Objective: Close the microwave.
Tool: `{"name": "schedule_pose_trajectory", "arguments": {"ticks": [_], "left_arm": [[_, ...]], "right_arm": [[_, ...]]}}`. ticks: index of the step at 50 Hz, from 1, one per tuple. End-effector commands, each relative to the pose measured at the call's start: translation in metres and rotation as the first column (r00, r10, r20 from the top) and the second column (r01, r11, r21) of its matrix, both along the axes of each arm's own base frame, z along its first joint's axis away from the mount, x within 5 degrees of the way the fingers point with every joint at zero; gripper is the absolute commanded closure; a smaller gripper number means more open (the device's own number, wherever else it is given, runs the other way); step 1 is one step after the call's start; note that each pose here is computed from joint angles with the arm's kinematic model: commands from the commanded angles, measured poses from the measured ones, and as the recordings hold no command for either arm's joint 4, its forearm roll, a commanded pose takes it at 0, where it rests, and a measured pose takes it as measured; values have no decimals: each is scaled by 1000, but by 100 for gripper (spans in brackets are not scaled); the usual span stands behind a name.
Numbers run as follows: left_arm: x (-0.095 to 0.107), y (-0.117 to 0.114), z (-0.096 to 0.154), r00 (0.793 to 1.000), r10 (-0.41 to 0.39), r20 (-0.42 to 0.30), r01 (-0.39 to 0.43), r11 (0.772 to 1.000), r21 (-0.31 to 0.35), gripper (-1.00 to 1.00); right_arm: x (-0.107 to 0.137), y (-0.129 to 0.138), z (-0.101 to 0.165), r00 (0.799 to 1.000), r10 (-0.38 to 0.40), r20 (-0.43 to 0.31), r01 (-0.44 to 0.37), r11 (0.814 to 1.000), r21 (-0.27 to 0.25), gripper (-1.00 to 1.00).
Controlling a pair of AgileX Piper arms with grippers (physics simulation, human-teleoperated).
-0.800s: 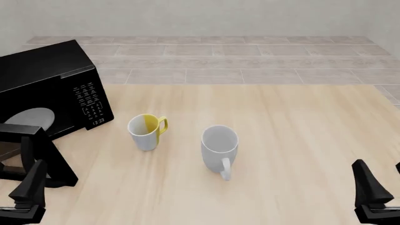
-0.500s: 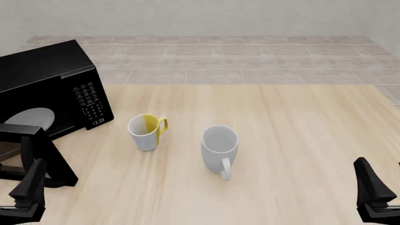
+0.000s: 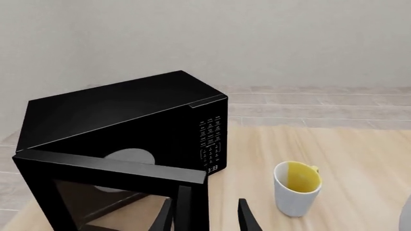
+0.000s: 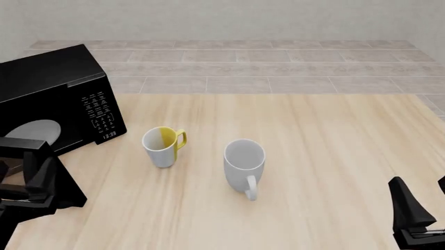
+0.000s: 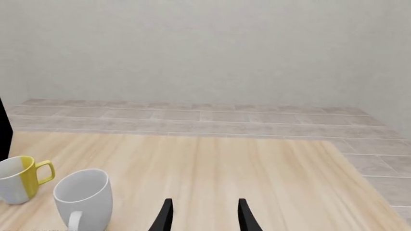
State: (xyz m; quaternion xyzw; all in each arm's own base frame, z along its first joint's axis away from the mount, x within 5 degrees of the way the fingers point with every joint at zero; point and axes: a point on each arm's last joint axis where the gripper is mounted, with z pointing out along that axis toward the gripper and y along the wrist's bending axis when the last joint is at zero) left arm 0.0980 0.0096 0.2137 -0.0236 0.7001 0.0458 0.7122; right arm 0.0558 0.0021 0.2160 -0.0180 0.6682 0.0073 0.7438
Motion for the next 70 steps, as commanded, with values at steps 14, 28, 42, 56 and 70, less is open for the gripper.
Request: {"name": "schedule_pose_trajectory", "arguments": {"ticks": [14,28,42,56,70], "left_arm": [[54,11,-32,996,40,-82,-38,999,31,-100],[66,13,-51,992,38,-123,-37,999,9,-100],[68,15,-55,989,50,-143,-49,999,10,-100],[67,15,-35,991,50,-123,-46,998,35,-100],[93,19,-27,988,51,-143,-46,998,40,-100]], "right_arm": [[0,2,-1,999,35,-5,-35,999,33,-100],[0,2,-1,999,39,0,-39,998,46,-100],[0,2,-1,999,45,1,-45,998,54,-100],[0,3,0,998,65,11,-66,996,61,-100],[0,4,0,997,71,10,-72,996,62,-100]]}}
